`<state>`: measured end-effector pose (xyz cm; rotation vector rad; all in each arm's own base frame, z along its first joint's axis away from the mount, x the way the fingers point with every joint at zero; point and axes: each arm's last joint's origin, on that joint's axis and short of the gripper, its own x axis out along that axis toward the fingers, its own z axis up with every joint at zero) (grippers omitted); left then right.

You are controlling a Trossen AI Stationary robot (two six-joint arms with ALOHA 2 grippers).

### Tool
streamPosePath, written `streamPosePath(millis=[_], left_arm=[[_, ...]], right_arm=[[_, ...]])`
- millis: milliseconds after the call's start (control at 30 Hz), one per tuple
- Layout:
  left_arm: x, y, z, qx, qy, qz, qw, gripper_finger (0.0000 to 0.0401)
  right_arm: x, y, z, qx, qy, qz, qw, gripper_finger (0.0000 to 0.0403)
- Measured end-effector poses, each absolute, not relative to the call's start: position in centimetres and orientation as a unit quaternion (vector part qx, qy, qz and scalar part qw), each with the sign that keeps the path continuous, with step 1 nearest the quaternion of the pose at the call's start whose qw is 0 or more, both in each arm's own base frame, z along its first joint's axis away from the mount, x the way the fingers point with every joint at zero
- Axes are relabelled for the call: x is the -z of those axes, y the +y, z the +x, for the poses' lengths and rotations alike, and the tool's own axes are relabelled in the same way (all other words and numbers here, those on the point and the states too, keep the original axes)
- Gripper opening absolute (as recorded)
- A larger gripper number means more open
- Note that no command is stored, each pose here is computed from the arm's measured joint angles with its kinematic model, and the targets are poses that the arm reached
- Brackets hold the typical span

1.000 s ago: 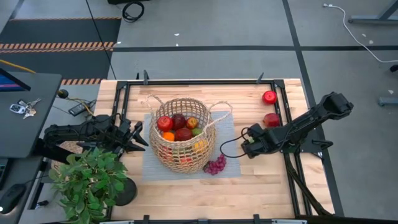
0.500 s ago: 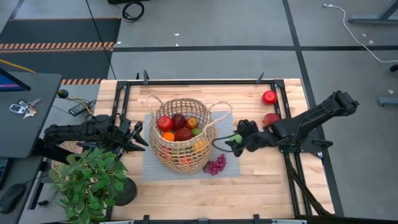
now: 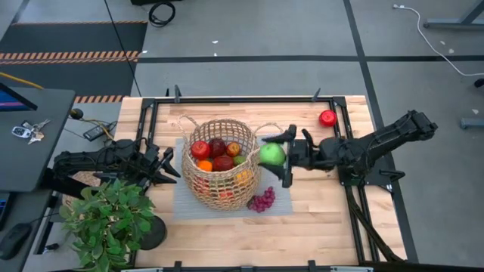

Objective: Build produce basket
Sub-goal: Put the green apple into the brown basket

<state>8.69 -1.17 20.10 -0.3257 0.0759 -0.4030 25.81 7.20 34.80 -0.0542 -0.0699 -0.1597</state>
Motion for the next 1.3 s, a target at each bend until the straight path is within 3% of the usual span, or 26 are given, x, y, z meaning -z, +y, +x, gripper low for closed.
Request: streamPosePath(millis=[233,533,933,1300], left_arm=[[-20.1,-1.2,8.7,0.199,0.037,-0.161,0.966,0.0121],[-20.1,-1.2,8.7,0.199,0.037,-0.161,0.966,0.0121],[-20.1,-1.2,8.7,0.199,0.037,-0.161,0.966,0.0121],[-20.1,-1.2,8.7,0.199,0.037,-0.161,0.966,0.0121]], right_arm=[[-35.7,6.0,26.0,0.131,-0.048,-0.268,0.953,0.0360],[-35.7,4.6,26.2,0.163,0.003,-0.515,0.841,0.0360],[-35.6,2.7,26.3,0.238,0.086,-0.580,0.774,0.0365],[-35.8,0.9,26.7,0.186,0.036,-0.608,0.771,0.0366]])
